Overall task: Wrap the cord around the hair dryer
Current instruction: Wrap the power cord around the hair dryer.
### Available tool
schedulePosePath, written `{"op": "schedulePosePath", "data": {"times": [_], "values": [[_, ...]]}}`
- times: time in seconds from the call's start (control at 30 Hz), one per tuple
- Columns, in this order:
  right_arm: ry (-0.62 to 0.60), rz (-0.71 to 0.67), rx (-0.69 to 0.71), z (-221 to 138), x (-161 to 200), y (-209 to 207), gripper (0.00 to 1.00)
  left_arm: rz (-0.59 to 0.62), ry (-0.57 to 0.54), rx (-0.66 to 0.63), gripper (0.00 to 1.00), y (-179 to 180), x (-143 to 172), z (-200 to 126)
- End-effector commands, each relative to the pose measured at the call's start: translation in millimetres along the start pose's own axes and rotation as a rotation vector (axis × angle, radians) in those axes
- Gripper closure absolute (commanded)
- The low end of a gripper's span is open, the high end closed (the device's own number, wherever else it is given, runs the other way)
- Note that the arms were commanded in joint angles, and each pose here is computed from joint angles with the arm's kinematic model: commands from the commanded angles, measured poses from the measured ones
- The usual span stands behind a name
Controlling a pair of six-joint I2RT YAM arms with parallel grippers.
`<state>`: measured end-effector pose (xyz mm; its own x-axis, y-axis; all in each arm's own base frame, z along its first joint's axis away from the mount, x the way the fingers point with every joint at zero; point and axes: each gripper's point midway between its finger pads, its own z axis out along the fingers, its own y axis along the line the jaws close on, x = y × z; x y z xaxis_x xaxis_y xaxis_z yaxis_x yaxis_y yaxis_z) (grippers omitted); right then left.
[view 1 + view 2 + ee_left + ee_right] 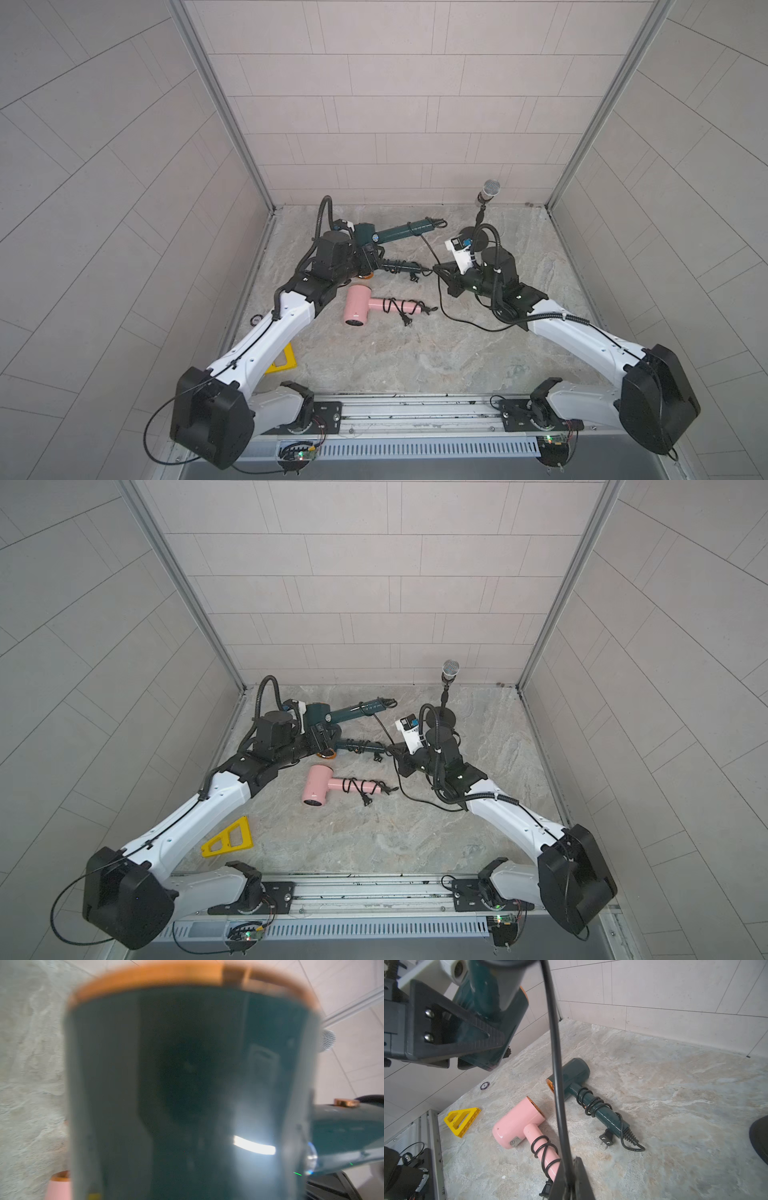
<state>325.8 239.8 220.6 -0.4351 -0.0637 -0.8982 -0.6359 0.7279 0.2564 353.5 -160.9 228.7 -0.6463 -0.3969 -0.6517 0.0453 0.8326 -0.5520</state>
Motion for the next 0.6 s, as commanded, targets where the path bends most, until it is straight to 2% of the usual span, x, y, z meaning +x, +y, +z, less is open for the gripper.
{"op": "schedulePosePath", "data": {"times": [0.0,0.1,0.3,0.43,0.57], "values": [[0.079,-0.018,0.134,-1.5,13.1,-10.1,1.00,0.059,-0.200,-0.265,1.00,28.2,-39.1,-18.6],[0.178,-0.134,0.203,-5.1,10.2,-3.4,1.00,0.201,-0.197,-0.441,1.00,42.2,-35.2,-28.9],[0.439,-0.251,0.247,-11.5,10.7,5.0,0.98,0.392,-0.197,-0.637,1.00,51.3,-36.8,-42.0],[0.552,-0.330,0.235,-18.4,3.1,9.8,0.99,0.517,-0.135,-0.704,1.00,52.6,-33.6,-41.0],[0.640,-0.472,0.220,-27.9,-7.1,8.6,0.99,0.683,0.013,-0.694,1.00,47.2,-20.6,-33.1]]}}
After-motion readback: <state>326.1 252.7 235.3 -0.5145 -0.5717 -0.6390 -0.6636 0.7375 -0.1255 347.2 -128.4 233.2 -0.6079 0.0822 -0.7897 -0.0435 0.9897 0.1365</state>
